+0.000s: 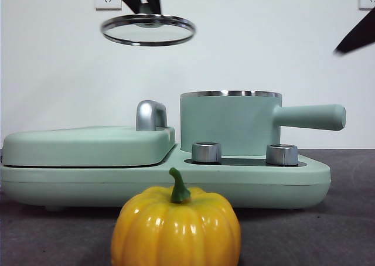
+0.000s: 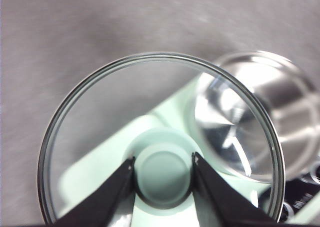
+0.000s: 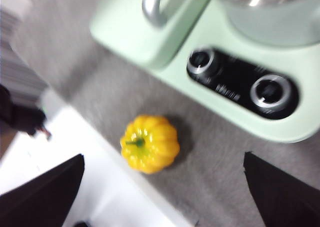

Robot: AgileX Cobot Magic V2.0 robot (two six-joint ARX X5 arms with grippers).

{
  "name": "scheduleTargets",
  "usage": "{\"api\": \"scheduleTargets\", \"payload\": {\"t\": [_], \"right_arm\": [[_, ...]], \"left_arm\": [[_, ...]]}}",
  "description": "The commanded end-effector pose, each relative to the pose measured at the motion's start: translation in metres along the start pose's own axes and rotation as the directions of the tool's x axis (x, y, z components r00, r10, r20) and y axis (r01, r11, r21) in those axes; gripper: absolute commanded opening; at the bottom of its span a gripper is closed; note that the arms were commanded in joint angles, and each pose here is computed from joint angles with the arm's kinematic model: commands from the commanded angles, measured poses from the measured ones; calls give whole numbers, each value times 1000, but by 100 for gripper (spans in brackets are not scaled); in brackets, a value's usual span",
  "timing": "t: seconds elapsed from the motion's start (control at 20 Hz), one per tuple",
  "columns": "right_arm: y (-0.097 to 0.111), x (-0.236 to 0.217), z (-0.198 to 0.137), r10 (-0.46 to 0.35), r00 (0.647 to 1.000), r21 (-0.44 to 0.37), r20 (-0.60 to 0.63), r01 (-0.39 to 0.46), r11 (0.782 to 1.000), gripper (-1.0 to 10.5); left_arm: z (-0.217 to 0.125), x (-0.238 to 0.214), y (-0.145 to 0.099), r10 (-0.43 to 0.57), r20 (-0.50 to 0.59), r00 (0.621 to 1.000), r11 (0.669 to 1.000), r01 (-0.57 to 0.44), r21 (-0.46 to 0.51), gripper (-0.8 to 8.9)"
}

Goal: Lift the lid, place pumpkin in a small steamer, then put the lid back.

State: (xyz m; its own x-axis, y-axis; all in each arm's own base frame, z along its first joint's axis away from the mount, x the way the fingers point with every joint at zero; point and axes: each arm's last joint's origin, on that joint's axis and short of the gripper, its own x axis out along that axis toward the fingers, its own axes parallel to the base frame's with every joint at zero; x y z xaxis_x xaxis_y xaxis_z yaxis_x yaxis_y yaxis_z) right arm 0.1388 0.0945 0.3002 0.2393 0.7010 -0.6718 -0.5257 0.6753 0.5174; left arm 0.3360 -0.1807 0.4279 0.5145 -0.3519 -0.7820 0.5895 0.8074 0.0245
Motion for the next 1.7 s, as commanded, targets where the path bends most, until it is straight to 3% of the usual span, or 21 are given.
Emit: {"api": "scheduleTargets", "payload": {"t": [0.05,0.3,0.45,0.9,1.2,1.7], "right_arm": [[18,26,5,-21,996,-35,-82,18,999,507],[56,89,11,-144,957,-177,-251,101,979,508],[66,121,13,-170,928,-210,-331,103,972,509],[58,182,6,-256,847,-245,-467,154,957,569],[66,189,3,-234,861,-262,-452,122,957,569],[69,212,-15,-307,816,-321,-490,158,934,568]], "left_arm": [[3,-19,10,29,72,997,999,-27,-26,9],[-3,-23,45,93,64,994,990,-85,-116,9],[-8,-25,61,121,52,991,981,-111,-159,9],[-13,-29,78,151,41,988,970,-140,-197,9],[-13,-29,78,151,41,988,970,-140,-200,9],[-13,-29,78,150,41,988,970,-139,-201,9]]}}
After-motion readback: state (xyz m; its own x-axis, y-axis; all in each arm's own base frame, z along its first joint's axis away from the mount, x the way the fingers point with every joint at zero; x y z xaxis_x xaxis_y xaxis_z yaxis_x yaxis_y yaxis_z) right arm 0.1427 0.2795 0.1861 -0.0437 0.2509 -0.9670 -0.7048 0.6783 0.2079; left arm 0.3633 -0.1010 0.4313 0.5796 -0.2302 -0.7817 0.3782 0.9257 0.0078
